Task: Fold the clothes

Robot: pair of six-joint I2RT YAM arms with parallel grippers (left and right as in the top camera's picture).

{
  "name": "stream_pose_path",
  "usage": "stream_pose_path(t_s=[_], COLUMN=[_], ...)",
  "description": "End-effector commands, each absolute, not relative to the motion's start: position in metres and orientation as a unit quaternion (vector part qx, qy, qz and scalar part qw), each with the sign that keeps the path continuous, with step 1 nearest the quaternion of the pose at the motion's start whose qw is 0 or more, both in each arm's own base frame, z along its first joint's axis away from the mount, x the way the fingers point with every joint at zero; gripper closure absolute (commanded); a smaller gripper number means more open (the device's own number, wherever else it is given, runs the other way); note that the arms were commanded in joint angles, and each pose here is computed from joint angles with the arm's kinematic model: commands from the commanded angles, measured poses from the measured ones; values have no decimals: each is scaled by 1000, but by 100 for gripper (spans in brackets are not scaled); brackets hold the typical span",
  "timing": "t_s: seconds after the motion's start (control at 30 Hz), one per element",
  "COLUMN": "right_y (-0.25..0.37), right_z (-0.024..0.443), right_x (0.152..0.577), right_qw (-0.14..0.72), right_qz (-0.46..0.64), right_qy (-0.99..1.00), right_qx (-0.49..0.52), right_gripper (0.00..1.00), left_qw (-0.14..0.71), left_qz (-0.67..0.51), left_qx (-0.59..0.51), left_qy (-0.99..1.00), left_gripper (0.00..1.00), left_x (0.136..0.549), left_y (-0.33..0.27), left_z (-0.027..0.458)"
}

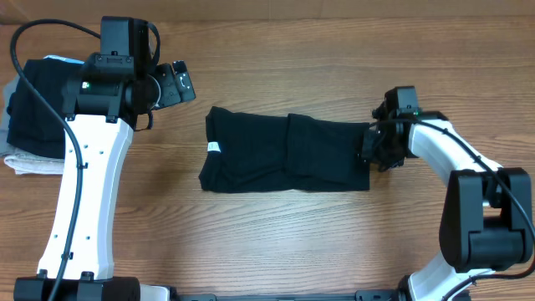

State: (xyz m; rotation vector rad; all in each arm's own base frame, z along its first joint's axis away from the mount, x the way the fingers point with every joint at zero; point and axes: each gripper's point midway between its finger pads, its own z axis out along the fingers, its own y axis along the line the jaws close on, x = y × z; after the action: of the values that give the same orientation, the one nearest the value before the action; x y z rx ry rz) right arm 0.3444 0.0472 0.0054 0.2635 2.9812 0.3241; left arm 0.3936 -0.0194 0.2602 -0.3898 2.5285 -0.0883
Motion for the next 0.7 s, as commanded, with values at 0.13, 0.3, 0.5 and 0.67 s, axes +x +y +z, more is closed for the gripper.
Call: stream_pose_path(t_s=[0.13,0.3,0.5,0.67], right_y=[39,-2,-60,-66], right_z=[10,48,116,172], right_x=[344,357,363,364], right_qw=[71,68,71,82], right_qz=[107,102,92,119], right_qy=[987,980,967,959], right_qx=[100,154,226,242], right_gripper=[96,96,96,96], left_qw=[285,285,285,285], left_qz=[-33,-33,-33,-33], left_qx=[-143,-143,-143,-143], left_qy=[947,947,947,947], left_gripper=[0,0,0,0], left_x=[394,394,394,394], left_y=[-20,-20,-20,-20], left_z=[259,259,259,259])
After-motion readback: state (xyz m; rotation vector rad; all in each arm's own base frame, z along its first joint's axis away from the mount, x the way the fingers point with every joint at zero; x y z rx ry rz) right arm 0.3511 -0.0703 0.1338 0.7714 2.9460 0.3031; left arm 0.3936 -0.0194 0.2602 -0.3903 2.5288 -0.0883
